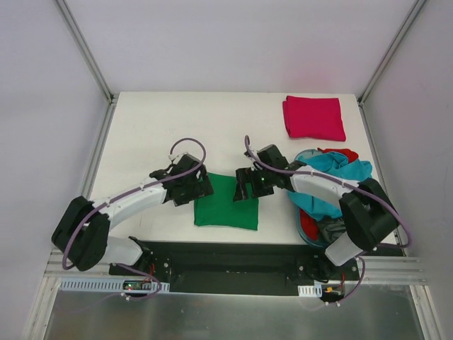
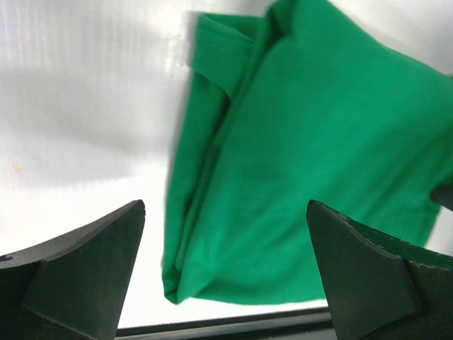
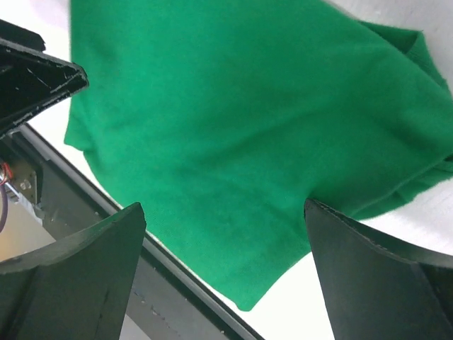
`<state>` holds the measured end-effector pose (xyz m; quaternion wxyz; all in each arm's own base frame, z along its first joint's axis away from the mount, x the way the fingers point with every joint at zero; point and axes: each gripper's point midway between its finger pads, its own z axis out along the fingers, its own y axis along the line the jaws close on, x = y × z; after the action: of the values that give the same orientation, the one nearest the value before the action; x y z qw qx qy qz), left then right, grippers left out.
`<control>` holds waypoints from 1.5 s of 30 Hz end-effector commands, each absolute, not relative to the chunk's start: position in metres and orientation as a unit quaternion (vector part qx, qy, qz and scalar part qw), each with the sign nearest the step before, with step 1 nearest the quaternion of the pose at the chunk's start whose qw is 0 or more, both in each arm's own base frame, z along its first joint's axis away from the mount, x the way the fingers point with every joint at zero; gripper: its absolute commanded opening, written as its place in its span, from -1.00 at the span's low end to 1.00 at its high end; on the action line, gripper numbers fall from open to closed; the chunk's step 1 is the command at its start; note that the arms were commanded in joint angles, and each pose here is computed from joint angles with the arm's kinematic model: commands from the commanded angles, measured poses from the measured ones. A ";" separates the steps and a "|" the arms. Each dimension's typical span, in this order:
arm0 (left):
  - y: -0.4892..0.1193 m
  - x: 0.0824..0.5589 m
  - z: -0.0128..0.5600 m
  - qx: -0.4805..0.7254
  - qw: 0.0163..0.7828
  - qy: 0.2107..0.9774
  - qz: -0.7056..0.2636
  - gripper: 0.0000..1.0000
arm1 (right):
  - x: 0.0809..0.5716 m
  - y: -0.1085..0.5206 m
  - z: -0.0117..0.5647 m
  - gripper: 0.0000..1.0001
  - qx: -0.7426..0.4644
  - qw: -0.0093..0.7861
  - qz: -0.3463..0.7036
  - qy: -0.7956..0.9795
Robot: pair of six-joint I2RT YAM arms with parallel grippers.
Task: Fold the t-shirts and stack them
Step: Fold the long partially folded tshirt into a neat square, then put the neatly folded tshirt into the corner of the board with the right arm
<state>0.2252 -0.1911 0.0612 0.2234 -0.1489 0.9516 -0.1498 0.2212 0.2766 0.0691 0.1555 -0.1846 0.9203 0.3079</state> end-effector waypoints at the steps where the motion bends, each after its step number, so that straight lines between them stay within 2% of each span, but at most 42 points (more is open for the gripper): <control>1: -0.187 0.235 0.046 -0.133 0.202 0.963 -0.116 0.85 | 0.229 0.286 0.057 0.92 -0.169 0.146 0.314 0.923; 8: -0.190 0.239 0.024 -0.131 0.175 0.971 -0.094 0.49 | 0.233 0.278 0.073 0.92 -0.185 0.183 0.304 0.917; 14: -0.195 0.236 0.008 -0.124 0.145 0.977 -0.093 -0.21 | 0.234 0.254 0.107 0.92 -0.181 0.261 0.276 0.907; 16: -0.196 0.237 0.005 -0.117 0.142 0.979 -0.091 -0.57 | 0.233 0.241 0.113 0.92 -0.172 0.282 0.259 0.908; 17: -0.196 0.238 0.006 -0.115 0.143 0.979 -0.090 -0.93 | 0.232 0.234 0.116 0.92 -0.166 0.293 0.248 0.908; 18: -0.196 0.239 0.005 -0.114 0.144 0.979 -0.088 -1.00 | 0.231 0.227 0.120 0.92 -0.159 0.305 0.240 0.908; 22: -0.194 0.247 0.010 -0.115 0.163 0.977 -0.082 -1.00 | 0.241 0.189 0.130 0.92 -0.097 0.380 0.180 0.902; 24: -0.193 0.249 0.013 -0.119 0.168 0.975 -0.082 -1.00 | 0.241 0.182 0.126 0.92 -0.058 0.389 0.179 0.902; 30: -0.185 0.237 0.011 -0.145 0.165 0.972 -0.082 -1.00 | 0.215 0.212 0.123 0.92 -0.055 0.306 0.241 0.919; 35: -0.183 0.230 0.008 -0.150 0.158 0.973 -0.082 -1.00 | 0.215 0.216 0.098 0.92 -0.029 0.274 0.186 0.943; 42: -0.183 0.226 0.003 -0.152 0.150 0.973 -0.083 -1.00 | 0.213 0.238 0.064 0.98 -0.013 0.234 0.175 0.956; 45: -0.183 0.224 0.001 -0.155 0.147 0.973 -0.085 -1.00 | 0.213 0.247 0.047 0.79 -0.010 0.213 0.172 0.962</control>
<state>0.2425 -0.2035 0.0180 0.1746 -0.1448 0.9662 -0.1226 0.1987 0.2271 0.0468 0.2070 -0.0375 0.9646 0.1593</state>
